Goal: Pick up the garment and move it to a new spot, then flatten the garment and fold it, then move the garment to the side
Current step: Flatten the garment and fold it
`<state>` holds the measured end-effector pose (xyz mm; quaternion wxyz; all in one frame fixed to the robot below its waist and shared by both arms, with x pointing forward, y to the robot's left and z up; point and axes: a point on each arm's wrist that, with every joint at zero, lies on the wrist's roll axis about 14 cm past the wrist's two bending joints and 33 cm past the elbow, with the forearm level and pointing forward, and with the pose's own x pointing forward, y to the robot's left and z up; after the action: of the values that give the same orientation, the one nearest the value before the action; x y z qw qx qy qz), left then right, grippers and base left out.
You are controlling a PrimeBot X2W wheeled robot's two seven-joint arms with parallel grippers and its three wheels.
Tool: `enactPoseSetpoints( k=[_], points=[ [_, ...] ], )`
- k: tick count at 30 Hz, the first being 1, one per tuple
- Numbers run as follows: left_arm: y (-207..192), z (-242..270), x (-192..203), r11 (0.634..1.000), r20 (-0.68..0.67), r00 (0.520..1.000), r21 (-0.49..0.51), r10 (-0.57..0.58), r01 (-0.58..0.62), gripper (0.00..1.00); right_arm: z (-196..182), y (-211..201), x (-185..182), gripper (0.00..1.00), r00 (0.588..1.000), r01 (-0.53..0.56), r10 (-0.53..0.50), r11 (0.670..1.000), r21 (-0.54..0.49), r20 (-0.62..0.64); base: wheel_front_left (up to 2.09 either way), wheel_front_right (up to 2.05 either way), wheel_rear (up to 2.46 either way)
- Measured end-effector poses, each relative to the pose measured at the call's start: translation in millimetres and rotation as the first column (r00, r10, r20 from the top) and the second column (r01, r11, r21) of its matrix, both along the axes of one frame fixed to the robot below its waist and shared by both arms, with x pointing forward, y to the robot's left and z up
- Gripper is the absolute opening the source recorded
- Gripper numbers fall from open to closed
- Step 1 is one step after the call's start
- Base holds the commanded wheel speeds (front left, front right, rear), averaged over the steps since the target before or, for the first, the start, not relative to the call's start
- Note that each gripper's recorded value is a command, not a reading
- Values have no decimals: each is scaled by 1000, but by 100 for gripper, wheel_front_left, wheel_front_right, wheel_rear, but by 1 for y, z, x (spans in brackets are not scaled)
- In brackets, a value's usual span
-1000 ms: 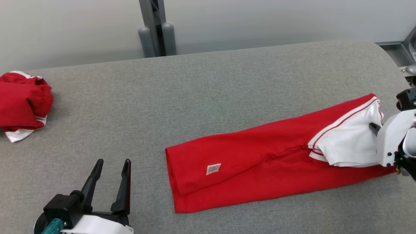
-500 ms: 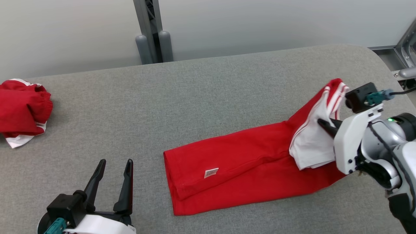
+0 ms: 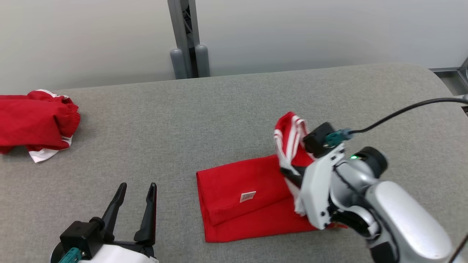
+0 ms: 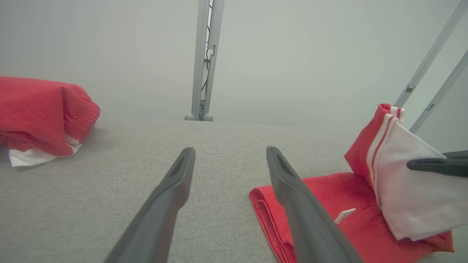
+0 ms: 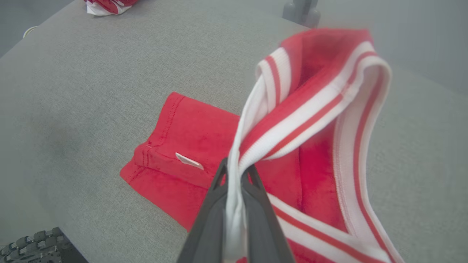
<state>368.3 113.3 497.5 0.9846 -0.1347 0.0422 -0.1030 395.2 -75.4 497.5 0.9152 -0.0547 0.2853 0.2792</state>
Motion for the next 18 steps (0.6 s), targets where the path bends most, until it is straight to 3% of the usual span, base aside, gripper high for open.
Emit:
enactPoseSetpoints(
  k=[7, 18],
  points=[
    [1, 1, -8, 1000, 4, 1000, -5, 7, -7, 100, -14, 60, -5, 0, 995, -77, 82, 995, 70, -63, 0, 0, 0],
    [4, 3, -18, 999, 11, 999, -20, 30, -30, 100, -53, 93, -16, 0, 975, -137, 145, 989, 56, -167, 0, 0, 0]
  ],
)
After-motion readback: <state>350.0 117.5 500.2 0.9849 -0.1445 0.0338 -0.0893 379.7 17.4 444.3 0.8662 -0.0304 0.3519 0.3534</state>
